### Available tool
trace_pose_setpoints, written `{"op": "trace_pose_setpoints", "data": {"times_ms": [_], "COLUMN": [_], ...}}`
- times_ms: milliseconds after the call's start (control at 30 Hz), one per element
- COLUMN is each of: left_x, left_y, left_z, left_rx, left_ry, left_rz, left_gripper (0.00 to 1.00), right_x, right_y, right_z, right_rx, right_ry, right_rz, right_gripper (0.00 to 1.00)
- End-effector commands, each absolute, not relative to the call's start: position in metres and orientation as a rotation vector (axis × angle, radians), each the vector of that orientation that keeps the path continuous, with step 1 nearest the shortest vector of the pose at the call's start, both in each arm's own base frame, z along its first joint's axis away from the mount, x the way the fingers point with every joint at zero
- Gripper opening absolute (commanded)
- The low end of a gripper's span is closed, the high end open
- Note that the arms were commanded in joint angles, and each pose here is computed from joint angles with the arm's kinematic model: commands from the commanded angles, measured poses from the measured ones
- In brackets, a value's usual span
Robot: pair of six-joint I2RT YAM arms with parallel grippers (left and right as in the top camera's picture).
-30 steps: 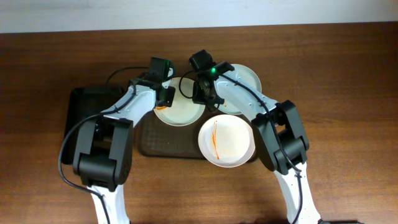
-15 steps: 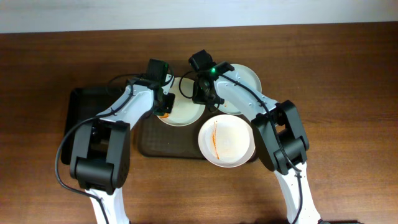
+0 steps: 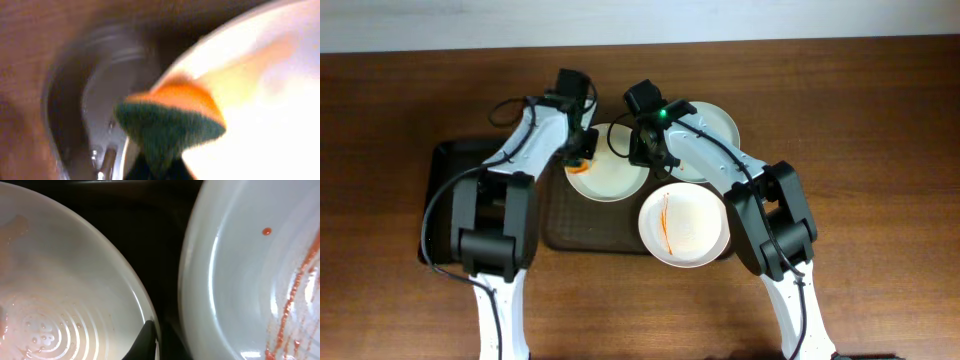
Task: Clean dirty plates on tray and stack at the side
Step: 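Scrub the plate once more with the sponge in the left gripper, then carry the cleaned plate with the right gripper to the table's right side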
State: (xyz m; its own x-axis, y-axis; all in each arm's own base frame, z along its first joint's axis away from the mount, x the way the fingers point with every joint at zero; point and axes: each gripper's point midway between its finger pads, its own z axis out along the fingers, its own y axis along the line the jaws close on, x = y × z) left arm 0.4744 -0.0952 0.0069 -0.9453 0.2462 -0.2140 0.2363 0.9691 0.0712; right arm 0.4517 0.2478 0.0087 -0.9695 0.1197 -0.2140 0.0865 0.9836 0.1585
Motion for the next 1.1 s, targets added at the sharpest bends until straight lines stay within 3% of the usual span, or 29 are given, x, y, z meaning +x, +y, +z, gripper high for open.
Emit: {"op": "trace_pose_setpoints", "data": {"times_ms": [0,167,300,533,700,767,967,1067], "left_x": [0.486,0.506,0.501,0.5,0.503,0.503,0.5,0.498], "left_y": [-0.058,-0.069,-0.061,-0.036,-0.028,-0.027,-0.028,-0.028], "left_z": [0.023,0.129,0.185,0.186,0.186,0.186,0.185,0.184], "left_rx": [0.274,0.21,0.149,0.081,0.056,0.055,0.055,0.056], "left_ry": [2.983,2.88,2.828,2.838,2.832,2.833,2.844,2.854], "left_rz": [0.195,0.078,-0.037,-0.02,-0.017,-0.018,-0.022,-0.022], "left_gripper": [0.0,0.0,0.0,0.0,0.0,0.0,0.01,0.01], "right_x": [0.452,0.444,0.444,0.437,0.422,0.41,0.376,0.369], "right_y": [0.218,0.24,0.257,0.24,0.227,0.237,0.257,0.262], "right_z": [-0.018,-0.013,0.037,0.153,0.203,0.229,0.29,0.299], "right_rx": [0.238,0.024,-0.179,-0.291,-0.3,-0.259,-0.136,-0.133], "right_ry": [2.92,2.972,2.915,2.687,2.324,2.139,1.765,1.712], "right_rz": [0.055,0.225,0.368,0.188,-0.583,-0.743,-0.914,-0.932], "right_gripper": [0.04,0.04,0.04,0.04,0.04,0.04,0.04,0.04]}}
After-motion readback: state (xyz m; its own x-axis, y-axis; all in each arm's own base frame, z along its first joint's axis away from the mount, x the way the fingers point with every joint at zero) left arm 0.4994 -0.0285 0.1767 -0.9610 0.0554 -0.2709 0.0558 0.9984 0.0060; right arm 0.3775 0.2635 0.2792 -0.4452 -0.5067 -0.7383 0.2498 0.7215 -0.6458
